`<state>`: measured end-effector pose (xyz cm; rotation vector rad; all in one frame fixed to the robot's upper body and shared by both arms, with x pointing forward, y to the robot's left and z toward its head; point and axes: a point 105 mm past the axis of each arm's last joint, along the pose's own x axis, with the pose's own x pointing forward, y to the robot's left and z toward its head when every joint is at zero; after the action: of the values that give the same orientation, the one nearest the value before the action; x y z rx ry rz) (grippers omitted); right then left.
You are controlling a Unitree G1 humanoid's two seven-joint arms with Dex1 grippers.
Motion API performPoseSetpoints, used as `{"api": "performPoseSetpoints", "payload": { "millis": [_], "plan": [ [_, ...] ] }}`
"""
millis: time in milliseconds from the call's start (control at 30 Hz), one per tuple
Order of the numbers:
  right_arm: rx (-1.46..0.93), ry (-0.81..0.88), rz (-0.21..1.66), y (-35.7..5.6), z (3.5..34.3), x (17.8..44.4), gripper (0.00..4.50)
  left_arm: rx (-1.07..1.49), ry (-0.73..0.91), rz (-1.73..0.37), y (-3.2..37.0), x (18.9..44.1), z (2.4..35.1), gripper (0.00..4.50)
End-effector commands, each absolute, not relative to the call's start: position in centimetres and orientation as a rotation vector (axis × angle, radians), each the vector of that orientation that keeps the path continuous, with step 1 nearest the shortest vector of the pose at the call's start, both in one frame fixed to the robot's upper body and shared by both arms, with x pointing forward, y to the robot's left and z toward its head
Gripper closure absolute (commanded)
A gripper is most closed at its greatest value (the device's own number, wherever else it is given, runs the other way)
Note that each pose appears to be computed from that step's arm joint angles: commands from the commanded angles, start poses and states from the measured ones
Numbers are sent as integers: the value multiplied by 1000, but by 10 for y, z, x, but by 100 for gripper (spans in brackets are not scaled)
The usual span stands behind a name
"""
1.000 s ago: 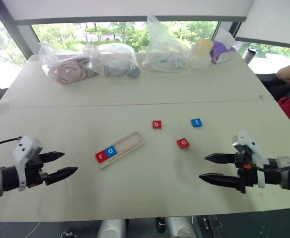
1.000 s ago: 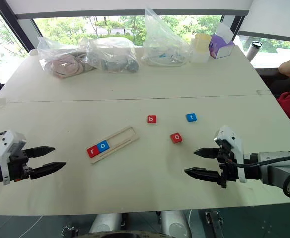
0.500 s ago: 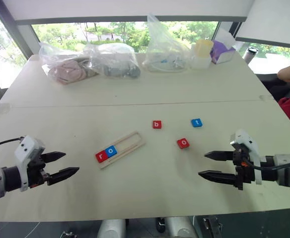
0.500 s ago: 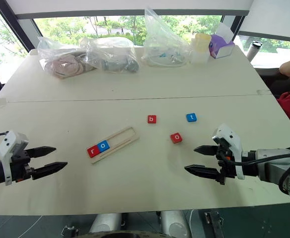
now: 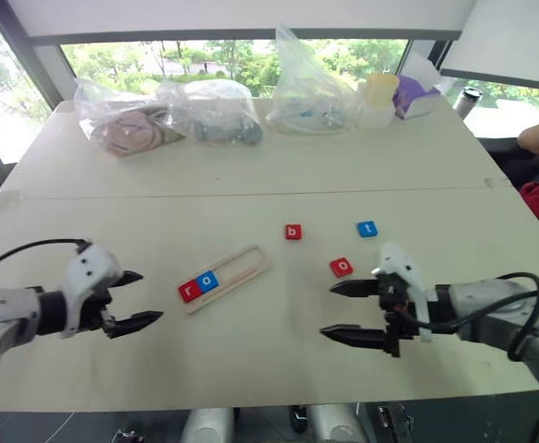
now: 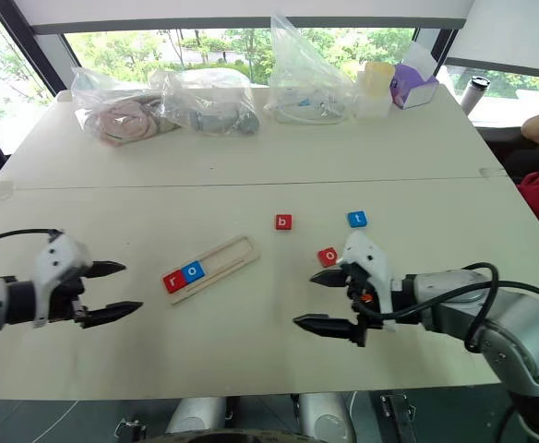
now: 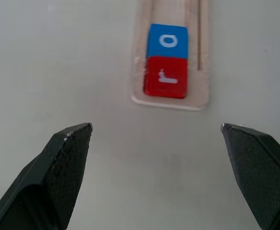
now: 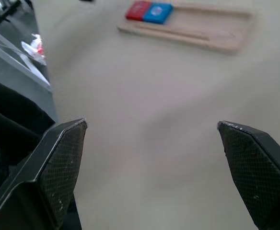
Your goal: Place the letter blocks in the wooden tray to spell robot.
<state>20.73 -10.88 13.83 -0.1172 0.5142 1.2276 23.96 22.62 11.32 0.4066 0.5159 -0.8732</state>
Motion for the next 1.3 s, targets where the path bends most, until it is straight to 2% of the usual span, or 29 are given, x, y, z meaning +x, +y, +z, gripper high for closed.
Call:
{"api": "performPoseSetpoints", "payload": {
  "millis": [33,333,567,667,700,733,1033,1300],
  "plan": [
    [-165,501,1230,-105,140,206,4,444,494,-901,215,247,104,0],
    [-191,499,1196,-106,136,210,4,523,498,-879,207,258,78,0],
    [-200,489,1183,-107,136,213,4,461,526,-907,197,251,62,0],
    [-202,488,1177,-107,136,215,0,464,537,-909,198,249,58,85],
    [-203,489,1176,-108,136,215,0,462,541,-907,199,249,57,125],
    [-204,490,1174,-108,135,216,0,469,545,-907,199,248,55,137],
    [-209,490,1141,-114,133,221,0,533,498,-995,202,255,63,137],
    [-197,498,1106,-120,129,224,0,673,412,-1204,198,282,91,137]
  ]
}}
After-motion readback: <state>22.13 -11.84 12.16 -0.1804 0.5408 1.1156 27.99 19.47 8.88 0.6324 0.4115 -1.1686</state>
